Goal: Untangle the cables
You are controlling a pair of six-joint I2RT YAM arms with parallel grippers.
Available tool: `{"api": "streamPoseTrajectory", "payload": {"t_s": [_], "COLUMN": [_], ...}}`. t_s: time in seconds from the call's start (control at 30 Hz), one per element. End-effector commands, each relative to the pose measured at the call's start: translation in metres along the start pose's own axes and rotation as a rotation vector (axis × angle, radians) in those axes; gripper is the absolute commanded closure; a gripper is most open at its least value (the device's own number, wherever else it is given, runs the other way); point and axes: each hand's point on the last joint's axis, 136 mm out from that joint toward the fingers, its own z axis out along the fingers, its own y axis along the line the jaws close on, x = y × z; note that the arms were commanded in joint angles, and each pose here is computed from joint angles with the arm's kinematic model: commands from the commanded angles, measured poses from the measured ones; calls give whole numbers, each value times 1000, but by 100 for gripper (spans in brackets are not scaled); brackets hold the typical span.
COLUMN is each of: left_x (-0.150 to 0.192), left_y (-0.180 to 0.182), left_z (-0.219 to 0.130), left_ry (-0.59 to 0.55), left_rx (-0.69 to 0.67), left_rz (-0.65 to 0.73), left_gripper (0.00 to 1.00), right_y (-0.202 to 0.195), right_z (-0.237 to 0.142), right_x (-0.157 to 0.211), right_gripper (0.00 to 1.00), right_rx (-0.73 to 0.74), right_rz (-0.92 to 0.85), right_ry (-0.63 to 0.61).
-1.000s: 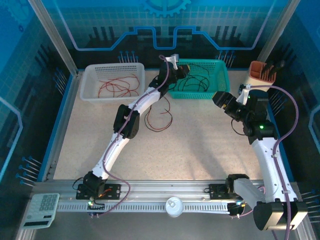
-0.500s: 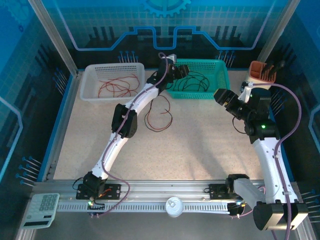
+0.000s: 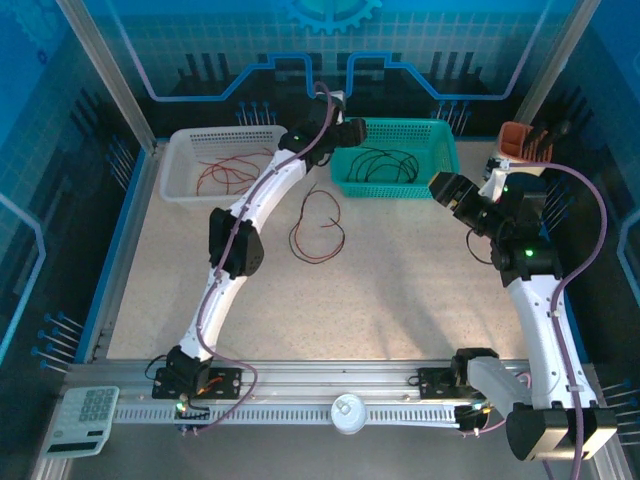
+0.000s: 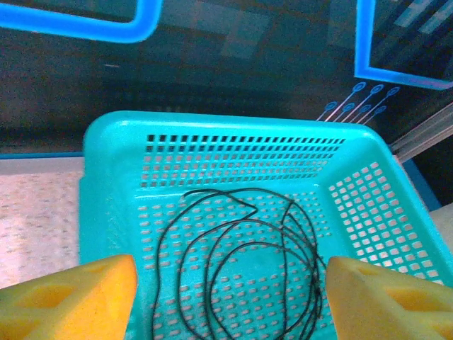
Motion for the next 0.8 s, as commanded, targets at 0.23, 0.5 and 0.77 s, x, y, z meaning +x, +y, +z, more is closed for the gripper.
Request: {"api": "streamPoseTrajectory", "payload": {"t_s": [0.23, 0.5, 0.77], "left_x": [-52, 13, 118], "left_y": [-6, 46, 108], "left_z": [-101, -128, -124], "left_ry": [-41, 106, 325], "left_rx": [-48, -135, -279], "left_rz": [178, 173, 193], "left_gripper": [26, 24, 28], "right_y": [14, 10, 13], "right_z": [-8, 15, 49], "right_x": [-15, 8, 44], "right_gripper": [25, 27, 28], "right_rx": [-36, -43, -40], "right_rz": [-22, -20, -54], "right_ry": [-40, 61, 166]}}
